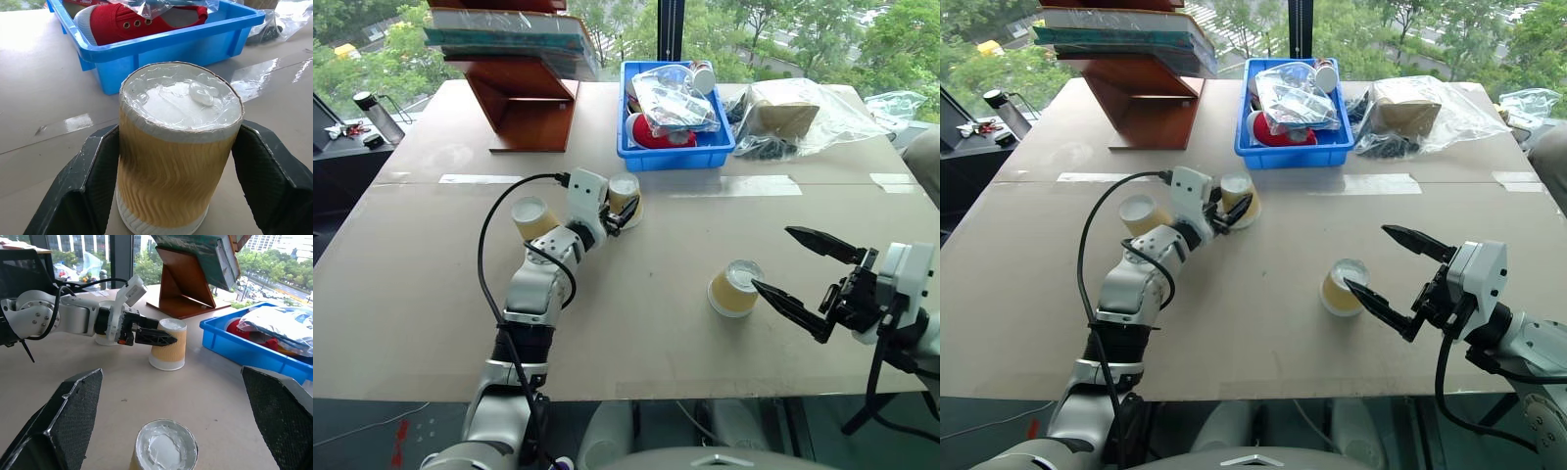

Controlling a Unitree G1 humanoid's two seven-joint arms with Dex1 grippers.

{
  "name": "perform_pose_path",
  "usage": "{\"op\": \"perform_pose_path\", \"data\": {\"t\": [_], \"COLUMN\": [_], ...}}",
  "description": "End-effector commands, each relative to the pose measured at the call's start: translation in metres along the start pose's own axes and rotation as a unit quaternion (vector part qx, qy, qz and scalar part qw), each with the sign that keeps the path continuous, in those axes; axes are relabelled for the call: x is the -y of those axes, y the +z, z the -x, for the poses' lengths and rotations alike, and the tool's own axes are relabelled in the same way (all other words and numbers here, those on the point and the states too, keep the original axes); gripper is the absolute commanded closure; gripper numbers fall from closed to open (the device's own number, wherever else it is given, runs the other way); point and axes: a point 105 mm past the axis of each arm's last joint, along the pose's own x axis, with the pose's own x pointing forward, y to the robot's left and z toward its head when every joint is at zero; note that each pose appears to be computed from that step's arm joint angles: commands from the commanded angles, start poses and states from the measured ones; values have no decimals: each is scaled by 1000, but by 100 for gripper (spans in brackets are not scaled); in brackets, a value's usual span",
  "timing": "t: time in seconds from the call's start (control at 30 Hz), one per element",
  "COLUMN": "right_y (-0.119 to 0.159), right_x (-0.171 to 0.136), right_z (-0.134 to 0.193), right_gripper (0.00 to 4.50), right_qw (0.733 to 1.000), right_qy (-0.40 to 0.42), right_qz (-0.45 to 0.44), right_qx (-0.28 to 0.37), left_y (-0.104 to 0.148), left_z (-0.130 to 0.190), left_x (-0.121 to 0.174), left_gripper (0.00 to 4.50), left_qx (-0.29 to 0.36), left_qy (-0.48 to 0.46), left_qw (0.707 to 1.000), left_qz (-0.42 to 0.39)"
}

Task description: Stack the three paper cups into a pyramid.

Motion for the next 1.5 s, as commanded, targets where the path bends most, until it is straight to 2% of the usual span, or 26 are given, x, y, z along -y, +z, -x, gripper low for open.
{"op": "perform_pose_path", "data": {"t": [0.03,0.13,0.23,0.4,0.53,0.93,1.5], "right_y": [9,8,7,4,2,3,3], "right_x": [-1,-1,-1,-1,-4,-8,-11], "right_z": [1,0,1,0,-2,2,6], "right_gripper": [0,0,0,0,0,0,0], "right_qw": [1000,1000,1000,1000,1000,1000,1000], "right_qy": [-1,0,4,8,11,7,0], "right_qz": [18,16,12,9,4,4,4], "right_qx": [13,13,12,10,9,0,-10], "left_y": [15,23,30,23,11,-12,-21], "left_z": [6,15,42,88,100,95,80], "left_x": [2,8,32,63,78,97,106], "left_gripper": [163,163,163,163,163,163,163], "left_qx": [35,53,56,9,-9,-21,-19], "left_qy": [-8,-43,-163,-318,-377,-434,-432], "left_qw": [999,998,985,948,926,900,901], "left_qz": [-17,-8,15,18,6,-16,-36]}}
